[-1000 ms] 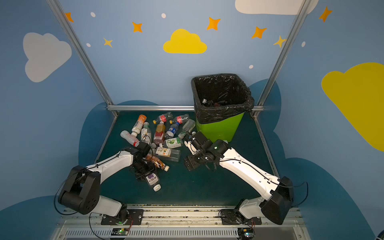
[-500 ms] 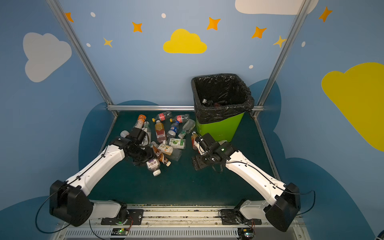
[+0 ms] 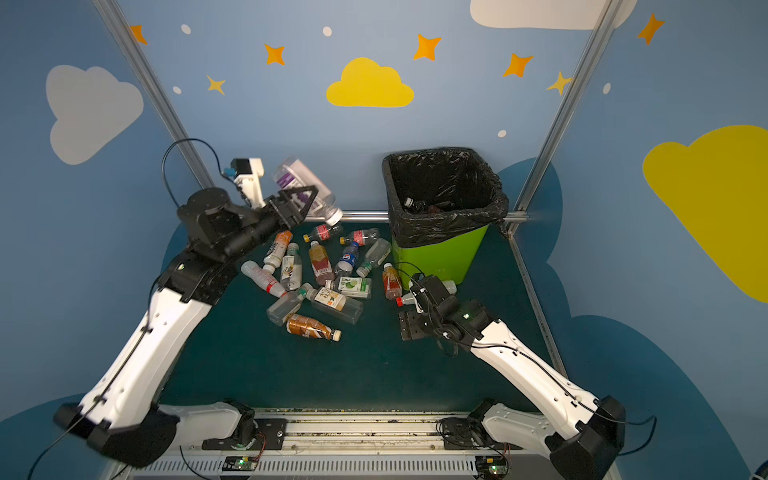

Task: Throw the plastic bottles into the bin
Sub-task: 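Lift the grape-juice bottle over the bin and open the left gripper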

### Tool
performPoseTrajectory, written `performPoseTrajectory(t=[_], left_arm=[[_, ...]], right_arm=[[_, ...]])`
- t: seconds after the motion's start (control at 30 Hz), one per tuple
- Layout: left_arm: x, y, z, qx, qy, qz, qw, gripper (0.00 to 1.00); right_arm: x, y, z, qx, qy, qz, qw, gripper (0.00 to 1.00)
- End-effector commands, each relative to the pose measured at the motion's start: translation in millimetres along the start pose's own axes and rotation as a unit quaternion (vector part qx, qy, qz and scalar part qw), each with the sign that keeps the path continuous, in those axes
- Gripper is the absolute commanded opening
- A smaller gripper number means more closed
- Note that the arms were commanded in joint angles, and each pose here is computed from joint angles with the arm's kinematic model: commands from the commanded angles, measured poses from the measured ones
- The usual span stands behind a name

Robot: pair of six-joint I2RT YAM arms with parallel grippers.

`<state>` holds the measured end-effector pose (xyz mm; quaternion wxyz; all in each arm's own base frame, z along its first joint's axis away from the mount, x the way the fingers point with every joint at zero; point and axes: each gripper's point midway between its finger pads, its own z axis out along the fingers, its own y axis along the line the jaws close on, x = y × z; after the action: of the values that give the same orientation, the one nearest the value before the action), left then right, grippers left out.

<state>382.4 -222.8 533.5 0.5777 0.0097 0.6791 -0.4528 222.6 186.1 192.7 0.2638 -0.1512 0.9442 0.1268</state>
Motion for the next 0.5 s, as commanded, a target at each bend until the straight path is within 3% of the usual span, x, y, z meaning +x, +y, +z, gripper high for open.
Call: performPoseTrajectory(t=[0.0,0.07,0.1,0.17,0.23,0.47], left_arm=[[10,-40,74,0.101,0.032,0.051,0.993,0.56],[29,-53,114,0.133,0.072,0.063,0.987,0.59],[42,-52,133,0.135,0.082,0.067,0.985,0.67],[66,-25,158,0.127,0.099,0.039,0.986,0.99],[63,-2,162,0.099,0.110,-0.002,0.989,1.00],[3,-45,79,0.051,0.060,0.121,0.990,1.00]], right_arm=[[-14,-4,-6,0.010,-0.021,0.010,1.000,0.87],[-14,-5,-4,0.014,-0.017,0.011,1.000,0.87],[-14,-5,-2,0.013,-0.014,0.013,1.000,0.87],[-14,-5,-2,0.015,-0.007,0.015,1.000,0.87],[-12,-8,-5,0.021,-0.003,0.024,0.999,0.87],[-17,-9,-13,0.012,-0.029,0.043,0.999,0.87]])
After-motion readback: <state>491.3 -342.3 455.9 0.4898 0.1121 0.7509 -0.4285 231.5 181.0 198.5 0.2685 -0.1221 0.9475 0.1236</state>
